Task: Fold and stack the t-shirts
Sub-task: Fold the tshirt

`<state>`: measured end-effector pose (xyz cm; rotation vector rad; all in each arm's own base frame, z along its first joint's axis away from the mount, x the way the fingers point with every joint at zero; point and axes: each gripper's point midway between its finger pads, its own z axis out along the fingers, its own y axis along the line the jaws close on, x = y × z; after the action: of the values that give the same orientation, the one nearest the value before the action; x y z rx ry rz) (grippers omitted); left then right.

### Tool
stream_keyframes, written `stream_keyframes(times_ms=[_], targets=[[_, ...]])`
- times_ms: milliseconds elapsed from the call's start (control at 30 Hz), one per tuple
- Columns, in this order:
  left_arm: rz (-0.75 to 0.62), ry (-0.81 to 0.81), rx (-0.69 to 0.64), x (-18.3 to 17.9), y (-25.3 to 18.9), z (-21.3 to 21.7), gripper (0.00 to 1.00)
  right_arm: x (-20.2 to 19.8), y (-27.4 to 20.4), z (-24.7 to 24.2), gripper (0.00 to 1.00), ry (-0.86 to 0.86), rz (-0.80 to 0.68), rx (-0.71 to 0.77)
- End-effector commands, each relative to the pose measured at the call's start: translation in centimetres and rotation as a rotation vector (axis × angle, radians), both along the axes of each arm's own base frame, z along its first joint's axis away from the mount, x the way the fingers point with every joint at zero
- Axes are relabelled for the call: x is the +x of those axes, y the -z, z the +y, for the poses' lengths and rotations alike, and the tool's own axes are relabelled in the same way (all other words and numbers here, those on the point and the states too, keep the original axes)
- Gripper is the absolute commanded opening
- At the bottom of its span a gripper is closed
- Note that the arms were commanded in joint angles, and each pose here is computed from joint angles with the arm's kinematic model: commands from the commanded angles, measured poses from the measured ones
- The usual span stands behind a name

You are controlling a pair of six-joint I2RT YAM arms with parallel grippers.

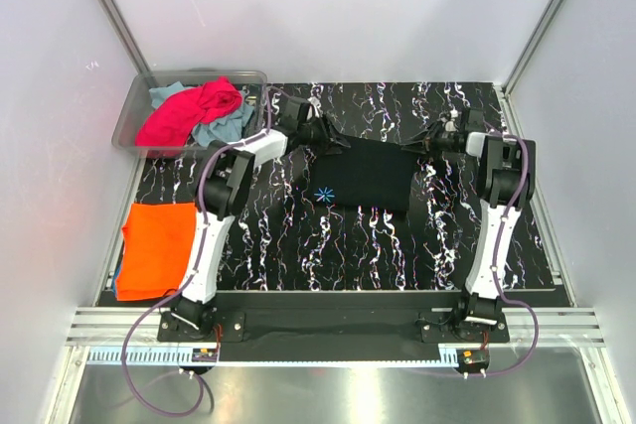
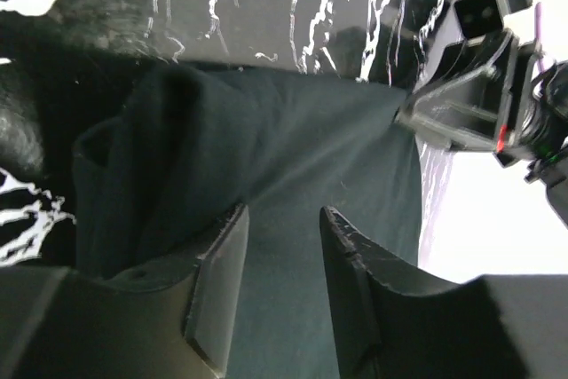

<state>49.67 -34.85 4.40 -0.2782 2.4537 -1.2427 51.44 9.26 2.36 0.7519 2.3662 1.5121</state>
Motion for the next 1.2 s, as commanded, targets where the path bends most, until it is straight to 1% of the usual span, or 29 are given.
stream_keyframes(times_ms=[0,33,67,100,133,167,200,300,333,367,400,433,467,500,533,567,600,633,667,733,767,800,833,867,933,967,1033,1067,1167], targets=[[-0.215,0.085,-0.004,0.2,-9.0,-0.2,0.48,2.0,-2.5,-2.4,0.29,0.042,-0.089,-0.002],[-0.222,0.091,0.009,-0.1,-9.7,0.1,0.49,2.0,-3.1,-2.6,0.34,0.049,-0.087,-0.002],[-0.231,0.096,0.018,-0.5,-10.4,0.5,0.5,2.1,-4.0,-2.8,0.38,0.057,-0.086,0.003],[-0.22,0.104,0.029,-1.2,-10.8,0.9,0.51,2.6,-6.0,-3.0,0.4,0.06,-0.123,-0.012],[-0.238,0.117,0.032,-2.1,-12.1,1.3,0.54,2.0,-6.4,-3.1,0.43,0.069,-0.069,-0.029],[-0.237,0.129,0.031,-2.9,-12.6,1.4,0.54,2.0,-7.2,-3.2,0.45,0.067,-0.078,-0.065],[-0.222,0.137,0.03,-3.7,-12.8,1.6,0.55,2.1,-9.5,-3.2,0.47,0.068,-0.112,-0.088],[-0.194,0.164,0.019,-6.7,-13.2,2.0,0.56,0.3,-12.8,-0.6,0.48,-0.001,-0.117,-0.087],[-0.191,0.162,0.013,-7.4,-13.7,2.2,0.56,-0.6,-13.3,1.2,0.48,-0.037,-0.111,-0.077],[-0.148,0.172,0.024,-8.7,-12.0,2.4,0.55,-1.3,-13.7,2.4,0.48,-0.059,-0.109,-0.069],[-0.142,0.177,0.026,-9.2,-11.7,2.4,0.55,-2.7,-14.1,3.6,0.48,-0.086,-0.102,-0.057],[-0.116,0.181,0.03,-9.8,-10.7,2.5,0.53,-3.9,-14.1,5.9,0.47,-0.142,-0.095,-0.044],[-0.077,0.183,0.039,-10.6,-9.1,2.8,0.52,-4.7,-14.4,6.6,0.47,-0.172,-0.112,-0.04],[-0.061,0.182,0.034,-10.7,-8.2,2.8,0.5,-6.5,-13.1,8.1,0.47,-0.219,-0.08,-0.028],[-0.046,0.181,0.042,-10.9,-7.4,2.9,0.49,-7.5,-12.3,8.8,0.45,-0.25,-0.082,-0.038],[-0.038,0.187,0.044,-11.0,-6.5,2.9,0.49,-8.2,-11.6,8.7,0.45,-0.251,-0.063,-0.044],[-0.018,0.198,0.061,-11.2,-4.9,3.0,0.48,-9.8,-9.5,8.6,0.44,-0.256,-0.009,-0.035],[-0.014,0.192,0.083,-11.1,-3.9,3.3,0.48,-10.5,-8.2,8.5,0.43,-0.272,-0.001,-0.038],[-0.002,0.191,0.099,-11.1,-2.8,3.5,0.47,-12.2,-5.9,8.0,0.42,-0.276,0.067,-0.026],[0.037,0.196,0.133,-11.3,-0.1,4.0,0.45,-13.7,-3.6,7.3,0.4,-0.283,0.112,-0.003],[0.059,0.198,0.137,-11.6,0.6,4.1,0.44,-14.2,-2.7,6.2,0.38,-0.259,0.135,0.005],[0.086,0.203,0.149,-12.3,1.7,4.4,0.42,-15.6,-1.2,5.0,0.37,-0.229,0.177,-0.002],[0.084,0.199,0.167,-12.4,2.0,4.7,0.41,-16.2,-0.9,4.2,0.36,-0.222,0.17,-0.017],[0.068,0.208,0.185,-12.8,1.6,4.9,0.41,-17.4,-1.1,3.7,0.34,-0.207,0.175,-0.025],[0.046,0.217,0.203,-13.5,1.0,5.2,0.41,-17.7,-2.0,2.2,0.32,-0.166,0.153,-0.036],[0.012,0.228,0.21,-13.8,-0.6,5.3,0.41,-17.7,-3.4,1.9,0.31,-0.154,0.115,-0.055],[-0.027,0.244,0.201,-14.0,-2.8,4.7,0.44,-17.0,-5.3,1.9,0.31,-0.141,0.075,-0.07],[-0.055,0.246,0.19,-14.1,-4.5,4.5,0.44,-16.3,-6.9,2.1,0.31,-0.142,0.032,-0.07],[-0.089,0.232,0.148,-13.6,-7.5,3.2,0.48,-14.7,-8.7,3.3,0.3,-0.17,-0.012,-0.098]])
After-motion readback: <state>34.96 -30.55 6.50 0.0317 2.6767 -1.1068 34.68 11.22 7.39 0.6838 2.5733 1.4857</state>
